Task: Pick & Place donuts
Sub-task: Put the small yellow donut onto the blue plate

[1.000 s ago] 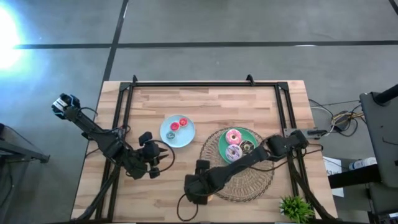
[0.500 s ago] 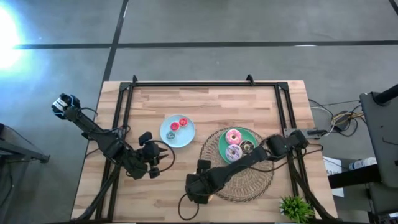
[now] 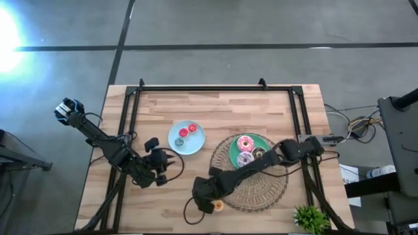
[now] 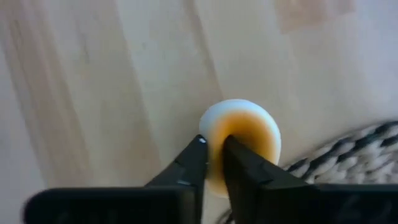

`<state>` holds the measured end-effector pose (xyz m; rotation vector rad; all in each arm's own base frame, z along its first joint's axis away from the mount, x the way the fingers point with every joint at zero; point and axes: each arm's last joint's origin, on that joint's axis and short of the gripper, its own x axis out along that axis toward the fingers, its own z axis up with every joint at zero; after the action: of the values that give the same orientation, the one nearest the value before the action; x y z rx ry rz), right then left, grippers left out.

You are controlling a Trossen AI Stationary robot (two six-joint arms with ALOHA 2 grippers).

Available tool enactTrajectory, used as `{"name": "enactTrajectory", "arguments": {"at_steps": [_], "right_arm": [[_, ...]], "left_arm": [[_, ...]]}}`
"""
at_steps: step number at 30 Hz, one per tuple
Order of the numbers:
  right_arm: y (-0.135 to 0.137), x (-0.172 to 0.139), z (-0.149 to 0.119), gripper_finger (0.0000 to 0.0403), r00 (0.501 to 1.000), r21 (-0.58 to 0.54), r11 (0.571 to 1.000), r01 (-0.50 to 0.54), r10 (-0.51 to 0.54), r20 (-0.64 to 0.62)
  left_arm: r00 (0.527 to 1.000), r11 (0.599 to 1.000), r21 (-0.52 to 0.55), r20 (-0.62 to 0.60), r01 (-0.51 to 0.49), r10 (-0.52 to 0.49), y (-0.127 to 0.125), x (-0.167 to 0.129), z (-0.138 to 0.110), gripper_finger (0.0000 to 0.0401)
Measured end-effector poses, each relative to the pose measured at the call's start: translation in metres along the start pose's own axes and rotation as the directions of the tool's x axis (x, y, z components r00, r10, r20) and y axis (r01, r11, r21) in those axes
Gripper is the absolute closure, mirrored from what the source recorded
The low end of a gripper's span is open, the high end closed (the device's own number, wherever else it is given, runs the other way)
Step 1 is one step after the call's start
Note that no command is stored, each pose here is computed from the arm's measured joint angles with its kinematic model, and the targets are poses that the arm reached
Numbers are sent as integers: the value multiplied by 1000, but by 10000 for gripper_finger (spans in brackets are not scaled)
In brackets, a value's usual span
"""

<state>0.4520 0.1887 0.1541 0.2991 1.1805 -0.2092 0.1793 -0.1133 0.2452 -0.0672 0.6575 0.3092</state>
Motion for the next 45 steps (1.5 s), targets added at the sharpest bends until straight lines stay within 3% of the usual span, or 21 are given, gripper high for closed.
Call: {"name": "enactTrajectory", "arguments": {"at_steps": [7, 11, 14, 18, 22, 24, 26, 29, 33, 39, 45], "right_arm": [[-6, -46, 13, 391, 990, 169, 981, -93, 73, 121], [-24, -63, 21, 392, 961, 363, 914, -181, 86, 262], [-44, -75, 26, 392, 905, 516, 799, -308, 79, 418], [-68, -85, 22, 392, 767, 599, 602, -528, 34, 641], [-91, -92, 16, 392, 577, 568, 382, -729, -104, 810], [-101, -89, 14, 392, 493, 520, 303, -798, -167, 854], [-107, -86, 15, 392, 430, 465, 258, -847, -182, 884], [-112, -86, 17, 392, 392, 427, 225, -876, -187, 901], [-116, -85, 18, 392, 392, 431, 229, -873, -197, 899], [-123, -89, 23, 392, 356, 393, 202, -897, -200, 913], [-124, -90, 23, 392, 339, 378, 191, -906, -207, 918]], "left_arm": [[1000, 1000, 14, -15, -13, 14, 3, -1, -2, 330], [998, 998, 14, 34, -59, 59, 5, -3, 0, 330], [990, 994, 22, 95, -111, 109, 8, -6, 3, 330], [969, 982, 56, 179, -180, 167, 12, -12, 7, 330], [946, 970, 72, 250, -232, 208, 12, -14, 13, 330], [936, 967, 83, 285, -240, 207, 8, -13, 17, 330], [929, 962, 122, 315, -242, 194, 3, -8, 20, 330], [915, 957, 155, 364, -246, 176, -2, 0, 24, 330], [883, 956, 110, 423, -272, 202, 3, 11, 30, 320], [909, 980, 58, 389, -190, 153, 22, 32, 41, 285], [888, 983, -20, 426, -181, 172, 35, 38, 54, 268]]}}
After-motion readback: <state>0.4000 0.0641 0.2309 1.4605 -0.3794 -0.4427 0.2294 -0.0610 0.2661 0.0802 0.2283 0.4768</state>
